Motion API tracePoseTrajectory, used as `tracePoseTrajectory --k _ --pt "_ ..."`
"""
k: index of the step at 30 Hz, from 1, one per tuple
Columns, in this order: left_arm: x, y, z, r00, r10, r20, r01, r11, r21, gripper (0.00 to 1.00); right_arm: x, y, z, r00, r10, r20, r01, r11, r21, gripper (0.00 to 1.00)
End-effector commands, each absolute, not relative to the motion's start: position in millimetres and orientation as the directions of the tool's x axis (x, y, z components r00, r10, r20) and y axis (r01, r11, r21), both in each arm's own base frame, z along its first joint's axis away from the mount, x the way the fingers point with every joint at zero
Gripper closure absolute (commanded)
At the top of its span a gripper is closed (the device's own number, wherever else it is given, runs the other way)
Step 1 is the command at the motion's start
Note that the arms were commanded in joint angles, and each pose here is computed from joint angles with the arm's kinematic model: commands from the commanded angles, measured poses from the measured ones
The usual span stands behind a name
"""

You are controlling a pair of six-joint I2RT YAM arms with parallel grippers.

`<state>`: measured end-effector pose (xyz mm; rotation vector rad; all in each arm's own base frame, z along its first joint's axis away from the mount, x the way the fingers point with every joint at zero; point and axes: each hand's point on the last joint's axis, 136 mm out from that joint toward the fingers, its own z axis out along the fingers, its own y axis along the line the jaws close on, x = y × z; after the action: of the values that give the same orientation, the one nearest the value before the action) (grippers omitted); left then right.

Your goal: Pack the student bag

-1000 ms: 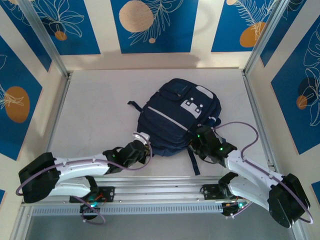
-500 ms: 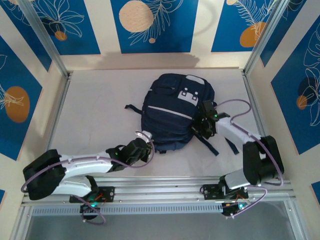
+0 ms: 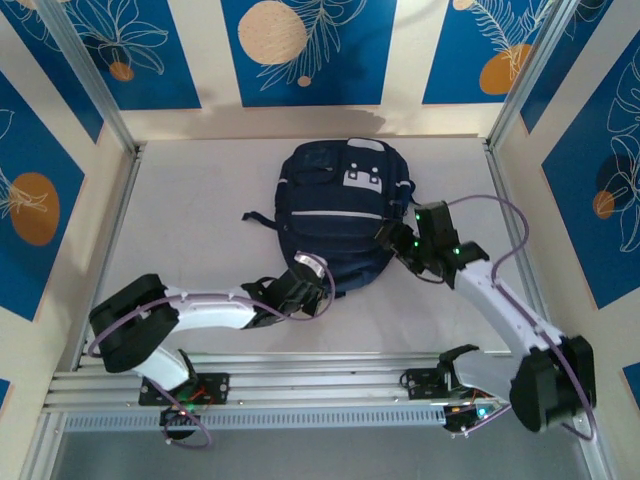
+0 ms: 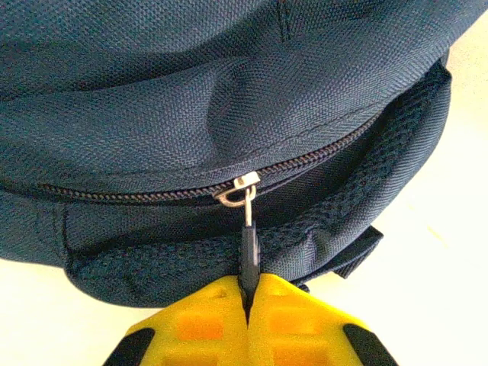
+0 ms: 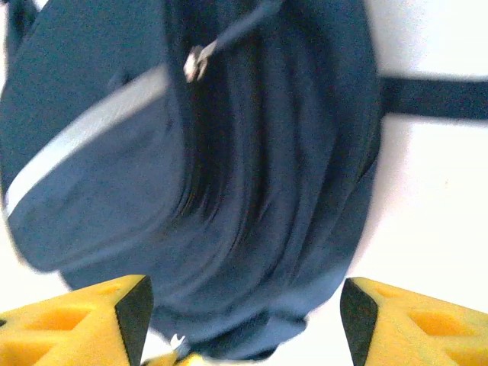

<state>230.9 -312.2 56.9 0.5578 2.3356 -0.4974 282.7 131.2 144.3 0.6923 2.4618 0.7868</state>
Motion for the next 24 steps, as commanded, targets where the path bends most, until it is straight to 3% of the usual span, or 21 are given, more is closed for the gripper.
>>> tracePoseTrajectory --k 1,9,19,24 --pt "227.5 -331.0 62.0 -0.682 0.246 -0.689 0.551 0.792 -0.262 1.00 254.7 159.1 135.6 -0.818 0.558 -0.142 0.306 0.631 0.712 0.33" --pt "215.5 -364.8 71.6 -0.667 0.247 -0.703 0.598 0.740 -0.308 1.00 226.7 173.3 106.7 -0.783 0.622 0.016 0.435 0.529 0.728 0.32" --pt "199.9 -380.8 74.6 -0.648 0.267 -0.713 0.631 0.713 -0.306 1.00 250.2 180.4 107.9 -0.769 0.637 -0.050 0.387 0.526 0.757 0.40" --pt "196.3 -387.7 76.3 -0.642 0.271 -0.717 0.640 0.704 -0.307 1.00 262.4 188.2 97.0 -0.770 0.637 -0.027 0.415 0.534 0.736 0.44"
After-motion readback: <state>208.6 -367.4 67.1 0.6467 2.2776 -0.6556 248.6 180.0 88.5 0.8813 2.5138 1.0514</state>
